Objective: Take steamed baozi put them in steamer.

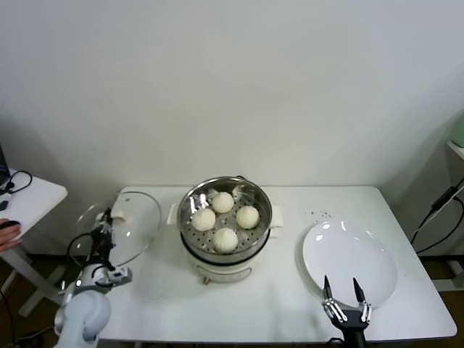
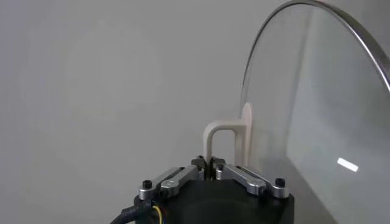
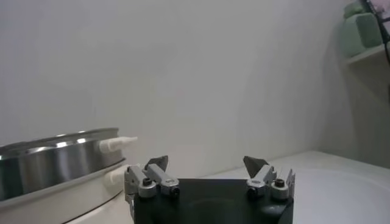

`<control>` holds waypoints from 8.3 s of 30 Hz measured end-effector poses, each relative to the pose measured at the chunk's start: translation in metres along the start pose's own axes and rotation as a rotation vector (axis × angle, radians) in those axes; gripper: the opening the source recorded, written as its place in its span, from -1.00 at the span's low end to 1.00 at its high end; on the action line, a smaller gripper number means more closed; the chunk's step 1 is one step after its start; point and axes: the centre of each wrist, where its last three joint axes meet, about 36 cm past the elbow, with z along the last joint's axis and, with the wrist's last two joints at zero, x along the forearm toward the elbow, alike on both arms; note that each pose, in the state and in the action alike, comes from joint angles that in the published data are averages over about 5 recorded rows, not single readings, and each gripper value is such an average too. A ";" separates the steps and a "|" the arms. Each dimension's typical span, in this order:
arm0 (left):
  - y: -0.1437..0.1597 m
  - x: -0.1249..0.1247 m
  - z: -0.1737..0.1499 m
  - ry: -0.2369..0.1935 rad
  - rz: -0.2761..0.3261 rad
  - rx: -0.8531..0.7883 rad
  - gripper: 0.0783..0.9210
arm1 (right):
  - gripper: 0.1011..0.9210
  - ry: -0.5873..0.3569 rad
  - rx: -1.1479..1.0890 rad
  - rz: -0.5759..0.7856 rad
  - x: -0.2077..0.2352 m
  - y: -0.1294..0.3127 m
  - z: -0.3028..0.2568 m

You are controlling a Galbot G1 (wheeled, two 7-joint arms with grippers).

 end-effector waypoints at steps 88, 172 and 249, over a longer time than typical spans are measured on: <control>0.071 0.049 -0.289 -0.252 0.079 0.022 -0.85 | 0.76 0.081 0.107 0.015 0.008 -0.012 0.005; 0.055 0.051 -0.273 -0.251 0.042 -0.015 0.69 | 0.76 0.062 0.107 0.033 0.009 -0.011 0.005; -0.027 0.099 -0.015 -0.061 0.227 1.430 0.77 | 0.76 0.095 0.174 0.021 0.015 -0.003 0.012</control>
